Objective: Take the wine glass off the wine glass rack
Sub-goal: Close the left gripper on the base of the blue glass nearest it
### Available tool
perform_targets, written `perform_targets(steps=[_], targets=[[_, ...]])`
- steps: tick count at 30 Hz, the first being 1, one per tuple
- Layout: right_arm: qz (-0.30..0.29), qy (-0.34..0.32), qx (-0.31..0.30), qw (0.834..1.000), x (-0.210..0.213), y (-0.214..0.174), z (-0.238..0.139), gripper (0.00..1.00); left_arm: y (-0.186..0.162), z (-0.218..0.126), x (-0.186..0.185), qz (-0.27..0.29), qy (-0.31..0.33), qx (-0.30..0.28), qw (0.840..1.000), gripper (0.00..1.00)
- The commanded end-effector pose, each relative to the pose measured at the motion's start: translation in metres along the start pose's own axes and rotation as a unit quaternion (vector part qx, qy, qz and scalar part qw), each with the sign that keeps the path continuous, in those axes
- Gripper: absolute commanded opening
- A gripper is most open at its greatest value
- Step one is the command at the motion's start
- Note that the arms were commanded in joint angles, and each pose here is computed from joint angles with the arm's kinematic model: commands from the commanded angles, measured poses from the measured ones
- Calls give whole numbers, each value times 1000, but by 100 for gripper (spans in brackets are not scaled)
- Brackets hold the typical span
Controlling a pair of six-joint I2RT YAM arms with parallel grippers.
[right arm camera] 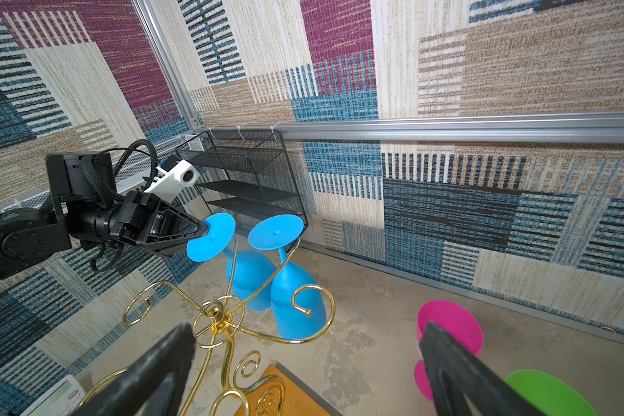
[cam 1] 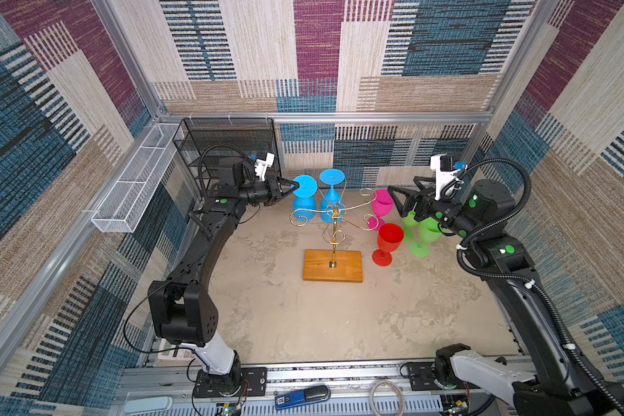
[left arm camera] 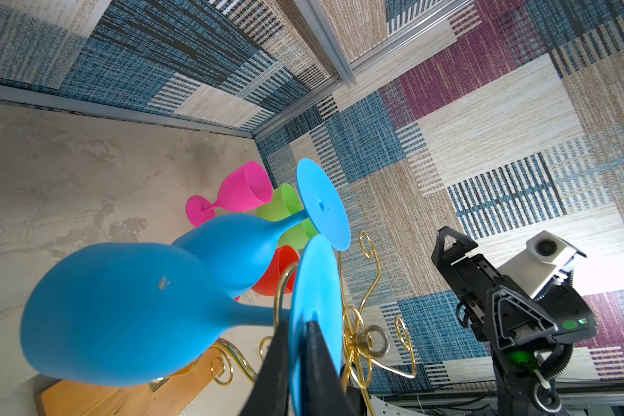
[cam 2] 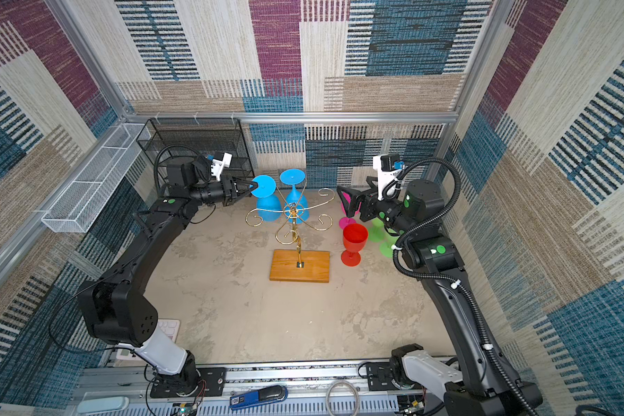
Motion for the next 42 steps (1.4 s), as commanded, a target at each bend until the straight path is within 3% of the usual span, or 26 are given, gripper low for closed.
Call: perform_targets(steps=[1, 16, 42], targets=[[-7, 4, -20, 1000, 3, 9, -2, 100, 0, -2, -8, 4, -13, 4, 1000, 10], [-8, 0, -21, 1000, 2, 7, -5, 100, 5, -4, -19, -14, -36, -6, 999, 0], [-11, -3, -27, 1000, 6, 11, -14, 99, 18, -5, -27, -26, -56, -36, 997, 0]])
Point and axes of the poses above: each gripper's point midway between its finger pads, its own z axis out along the fingers, its own x axis along the line the jaws close on, y = z × x, the point moved 2 cm from there along -z, back along the fingers, and after that the axes turned 7 degrees about z, right-handed, at the moved point
